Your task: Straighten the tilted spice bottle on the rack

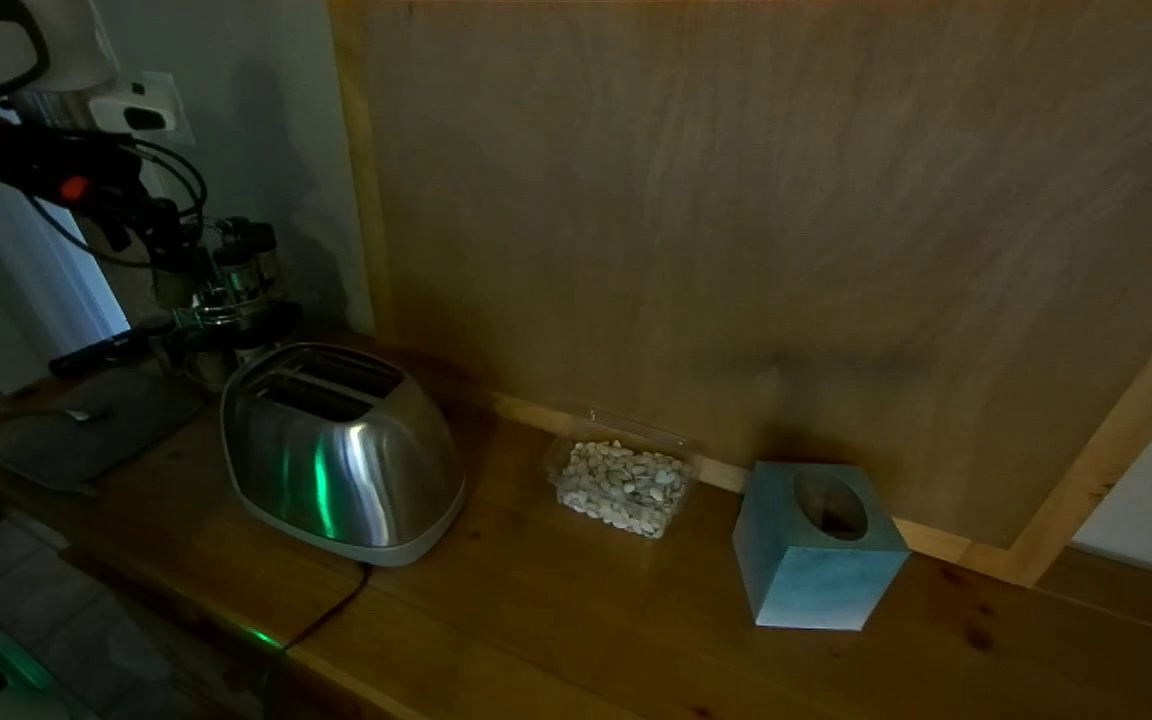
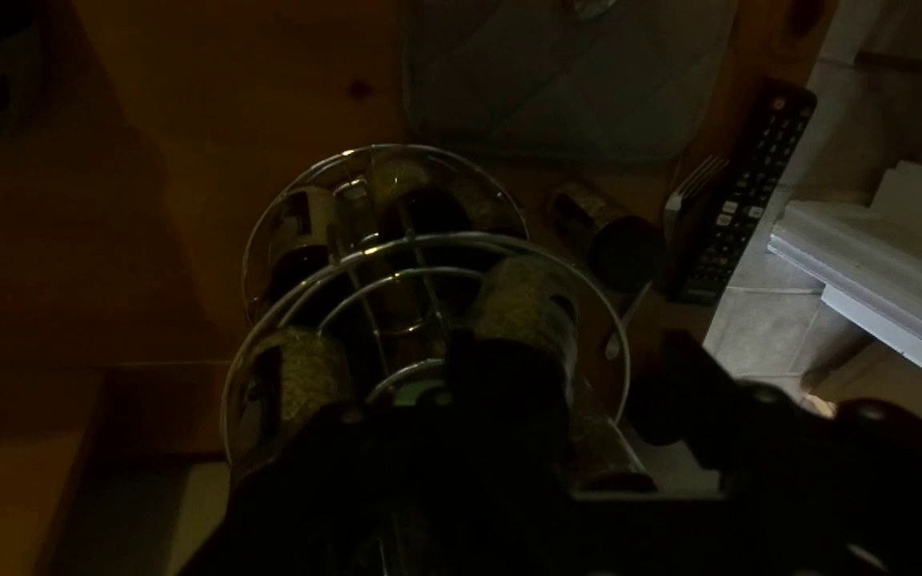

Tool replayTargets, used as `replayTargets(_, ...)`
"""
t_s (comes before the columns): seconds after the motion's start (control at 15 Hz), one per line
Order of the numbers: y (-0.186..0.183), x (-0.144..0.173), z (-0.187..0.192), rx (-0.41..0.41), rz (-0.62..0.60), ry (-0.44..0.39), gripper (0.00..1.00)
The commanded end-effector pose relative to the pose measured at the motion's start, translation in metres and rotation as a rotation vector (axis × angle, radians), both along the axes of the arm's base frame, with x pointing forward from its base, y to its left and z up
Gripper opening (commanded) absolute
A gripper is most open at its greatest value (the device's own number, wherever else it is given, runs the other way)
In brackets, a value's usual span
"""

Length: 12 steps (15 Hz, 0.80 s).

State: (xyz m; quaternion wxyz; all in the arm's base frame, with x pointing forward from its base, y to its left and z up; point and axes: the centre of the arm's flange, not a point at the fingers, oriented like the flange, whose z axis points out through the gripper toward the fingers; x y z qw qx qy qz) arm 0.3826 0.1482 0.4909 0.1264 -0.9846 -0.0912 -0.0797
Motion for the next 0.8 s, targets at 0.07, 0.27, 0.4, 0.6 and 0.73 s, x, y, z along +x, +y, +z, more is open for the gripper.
replayTargets(0.07,0.010,-0.002,0.008,0.037,0.033,-0.021,0.37)
replayTargets(0.27,0.017,-0.003,0.009,0.033,0.048,-0.027,0.37)
replayTargets(0.4,0.019,-0.003,0.009,0.033,0.053,-0.031,0.37)
replayTargets(0.6,0.018,-0.004,0.012,0.029,0.052,-0.041,0.85)
replayTargets(0.73,0.015,-0.005,0.017,0.025,0.046,-0.053,0.83)
